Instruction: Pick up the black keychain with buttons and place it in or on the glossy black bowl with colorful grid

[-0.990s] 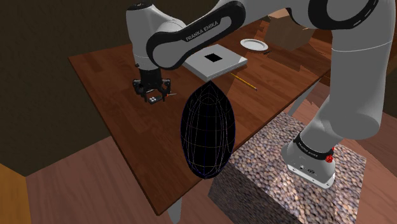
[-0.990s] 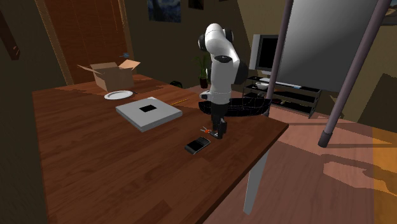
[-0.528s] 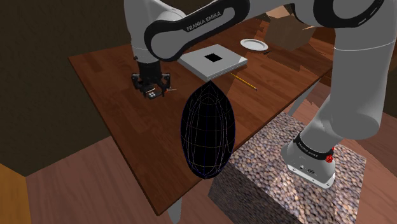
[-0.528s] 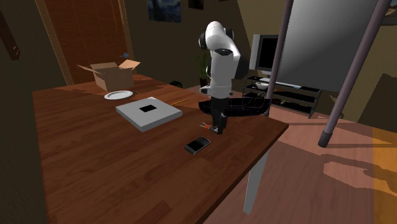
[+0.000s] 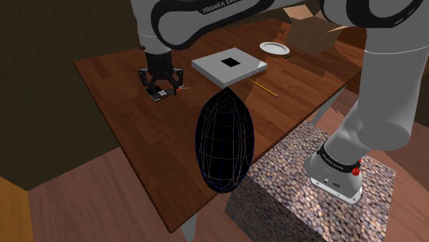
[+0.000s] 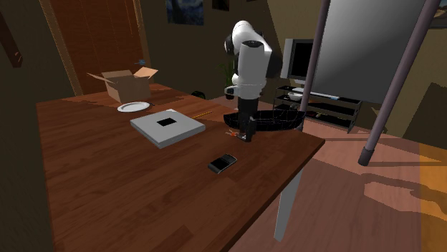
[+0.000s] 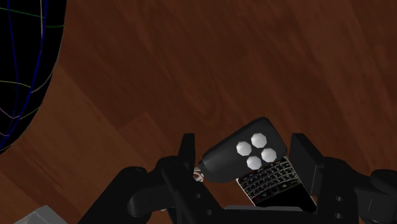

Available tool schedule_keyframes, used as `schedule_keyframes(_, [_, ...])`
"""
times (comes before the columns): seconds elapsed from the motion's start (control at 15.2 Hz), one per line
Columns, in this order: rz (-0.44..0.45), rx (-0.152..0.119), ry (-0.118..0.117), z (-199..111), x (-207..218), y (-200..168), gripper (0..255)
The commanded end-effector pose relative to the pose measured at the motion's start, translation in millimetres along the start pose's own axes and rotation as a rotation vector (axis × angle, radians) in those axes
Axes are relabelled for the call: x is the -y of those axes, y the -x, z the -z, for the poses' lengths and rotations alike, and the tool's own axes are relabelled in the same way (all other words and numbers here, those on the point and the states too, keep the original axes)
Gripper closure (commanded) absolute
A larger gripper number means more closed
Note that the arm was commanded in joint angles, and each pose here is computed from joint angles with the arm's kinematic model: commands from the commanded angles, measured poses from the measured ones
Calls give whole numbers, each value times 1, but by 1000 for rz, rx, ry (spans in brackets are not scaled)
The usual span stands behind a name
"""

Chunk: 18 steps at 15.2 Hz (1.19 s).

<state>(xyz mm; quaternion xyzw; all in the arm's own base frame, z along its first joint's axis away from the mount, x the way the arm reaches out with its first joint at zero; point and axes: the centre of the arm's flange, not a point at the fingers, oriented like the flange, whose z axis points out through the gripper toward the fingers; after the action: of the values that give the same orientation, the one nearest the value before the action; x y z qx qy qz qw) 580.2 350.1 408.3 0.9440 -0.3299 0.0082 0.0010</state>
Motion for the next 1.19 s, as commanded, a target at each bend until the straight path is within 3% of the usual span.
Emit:
schedule_keyframes(0.0, [0,0,0,10,-1,1,255])
schedule_keyframes(1.12, [0,0,0,100,0,-1,255])
